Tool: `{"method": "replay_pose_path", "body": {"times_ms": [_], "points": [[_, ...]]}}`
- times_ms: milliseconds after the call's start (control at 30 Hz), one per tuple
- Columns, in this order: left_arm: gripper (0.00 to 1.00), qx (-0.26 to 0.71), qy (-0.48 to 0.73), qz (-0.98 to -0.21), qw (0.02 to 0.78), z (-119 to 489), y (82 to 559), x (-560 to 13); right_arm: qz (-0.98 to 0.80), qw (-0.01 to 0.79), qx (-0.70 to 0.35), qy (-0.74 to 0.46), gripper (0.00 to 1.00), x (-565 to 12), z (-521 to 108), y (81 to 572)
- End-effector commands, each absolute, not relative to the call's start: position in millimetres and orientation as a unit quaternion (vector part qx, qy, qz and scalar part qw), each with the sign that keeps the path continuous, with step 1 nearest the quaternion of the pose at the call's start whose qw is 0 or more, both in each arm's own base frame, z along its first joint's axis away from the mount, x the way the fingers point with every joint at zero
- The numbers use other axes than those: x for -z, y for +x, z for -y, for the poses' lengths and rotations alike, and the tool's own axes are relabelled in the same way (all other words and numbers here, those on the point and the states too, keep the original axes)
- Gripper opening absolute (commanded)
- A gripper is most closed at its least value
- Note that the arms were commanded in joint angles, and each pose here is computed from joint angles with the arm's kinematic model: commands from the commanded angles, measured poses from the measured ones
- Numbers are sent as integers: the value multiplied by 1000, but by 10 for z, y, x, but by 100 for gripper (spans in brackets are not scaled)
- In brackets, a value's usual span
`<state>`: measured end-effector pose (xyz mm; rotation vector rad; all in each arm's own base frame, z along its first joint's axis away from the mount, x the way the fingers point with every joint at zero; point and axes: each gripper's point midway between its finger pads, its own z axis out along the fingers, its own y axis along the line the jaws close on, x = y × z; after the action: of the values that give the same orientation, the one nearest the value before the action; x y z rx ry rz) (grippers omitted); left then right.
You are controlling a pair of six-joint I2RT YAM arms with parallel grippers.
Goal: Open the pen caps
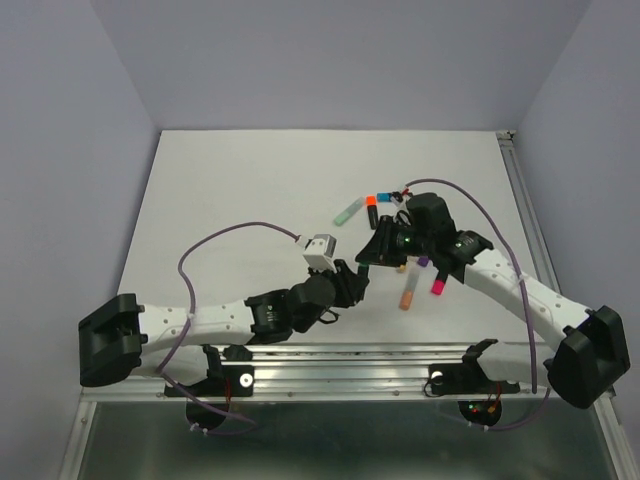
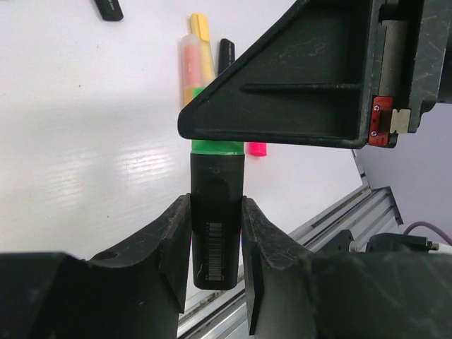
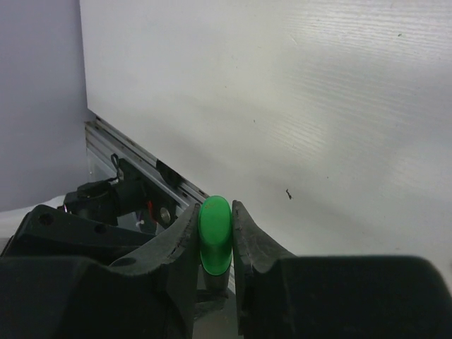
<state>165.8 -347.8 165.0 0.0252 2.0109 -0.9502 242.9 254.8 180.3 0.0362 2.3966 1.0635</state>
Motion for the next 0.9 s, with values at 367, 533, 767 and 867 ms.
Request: {"method": "replay_pose_path", "body": {"times_ms": [367,533,767,867], "points": [[0,364,132,-892,234,3243,370,-734,-755,563,-317,116,1,-3375,-1503,3977],[0,365,137,-895,218,3199,204,-685,-753,567,-315,109,1,-3418,-1443,4047],[0,335,72,-876,341,3196,741,-1203,-780,548,-276,122,1,-3105,-1293,4095],[0,300,36,-873,384,3085,1178,-1419,-806,521,-229,164,1,-2782,-1006,4215]]}}
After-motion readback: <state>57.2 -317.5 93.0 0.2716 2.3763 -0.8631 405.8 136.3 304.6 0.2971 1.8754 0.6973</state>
